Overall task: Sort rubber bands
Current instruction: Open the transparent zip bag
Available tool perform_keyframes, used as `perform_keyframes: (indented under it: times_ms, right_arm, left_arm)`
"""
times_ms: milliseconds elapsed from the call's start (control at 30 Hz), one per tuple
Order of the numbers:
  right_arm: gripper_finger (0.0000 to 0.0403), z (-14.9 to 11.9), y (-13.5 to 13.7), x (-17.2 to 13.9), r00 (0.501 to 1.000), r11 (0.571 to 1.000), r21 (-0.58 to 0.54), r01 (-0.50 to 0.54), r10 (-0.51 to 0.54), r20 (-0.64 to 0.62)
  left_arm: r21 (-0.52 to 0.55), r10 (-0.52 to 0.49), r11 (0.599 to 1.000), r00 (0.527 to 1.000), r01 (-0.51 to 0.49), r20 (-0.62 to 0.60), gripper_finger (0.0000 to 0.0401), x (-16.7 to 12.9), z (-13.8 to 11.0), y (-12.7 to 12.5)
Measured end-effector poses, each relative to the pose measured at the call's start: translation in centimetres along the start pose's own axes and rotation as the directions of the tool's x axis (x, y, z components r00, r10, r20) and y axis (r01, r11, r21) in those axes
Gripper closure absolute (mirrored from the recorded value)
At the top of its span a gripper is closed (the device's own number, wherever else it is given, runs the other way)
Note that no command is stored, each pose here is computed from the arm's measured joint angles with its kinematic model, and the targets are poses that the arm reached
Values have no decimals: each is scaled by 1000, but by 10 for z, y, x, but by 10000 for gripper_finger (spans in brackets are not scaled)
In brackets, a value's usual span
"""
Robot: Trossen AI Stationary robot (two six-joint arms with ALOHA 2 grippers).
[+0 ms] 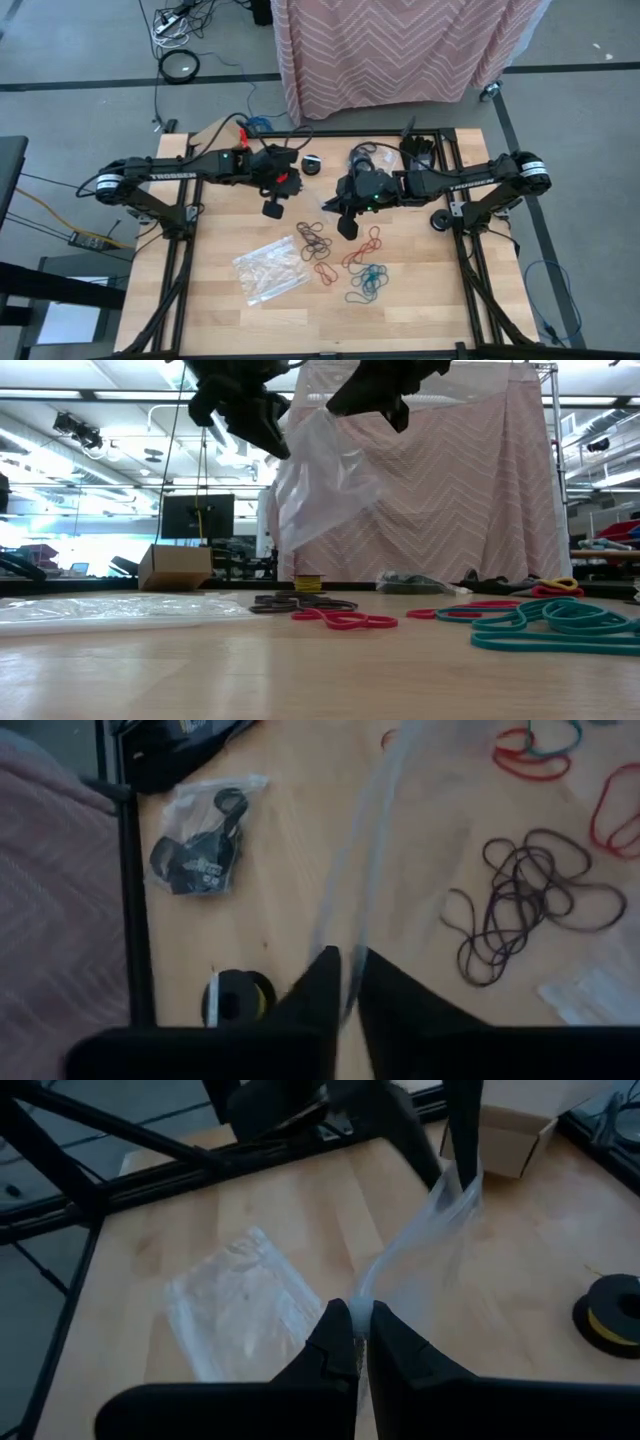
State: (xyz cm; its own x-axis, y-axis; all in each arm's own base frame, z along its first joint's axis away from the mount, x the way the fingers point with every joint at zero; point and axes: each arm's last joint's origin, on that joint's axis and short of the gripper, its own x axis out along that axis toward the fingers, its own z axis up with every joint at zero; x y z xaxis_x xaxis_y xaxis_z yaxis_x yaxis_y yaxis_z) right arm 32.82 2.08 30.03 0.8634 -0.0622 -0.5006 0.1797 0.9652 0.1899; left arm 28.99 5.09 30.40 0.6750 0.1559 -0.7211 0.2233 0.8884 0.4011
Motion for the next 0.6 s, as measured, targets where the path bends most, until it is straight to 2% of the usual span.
perform_keyframes:
  times_ms: [67, 233, 400, 600]
  right_arm:
    - [401, -2, -1, 0, 1000, 1000, 4, 8, -8, -25]
    - [401, -6, -4, 0, 998, 1000, 15, 24, -23, -62]
    - [401, 1, -12, 1, 999, 999, 11, -31, 32, -37]
    - [401, 6, -27, 3, 999, 999, 13, -37, 37, -25]
  left_arm:
    - [-57, -21, 998, 1000, 21, 1, 391, -1, 0, -1]
    - [-161, -120, 979, 992, 126, 46, 397, -13, 9, 2]
    - [-187, -176, 964, 981, 187, 78, 398, -19, 13, 2]
    - [-181, -315, 929, 946, 323, 76, 399, -9, 13, -8]
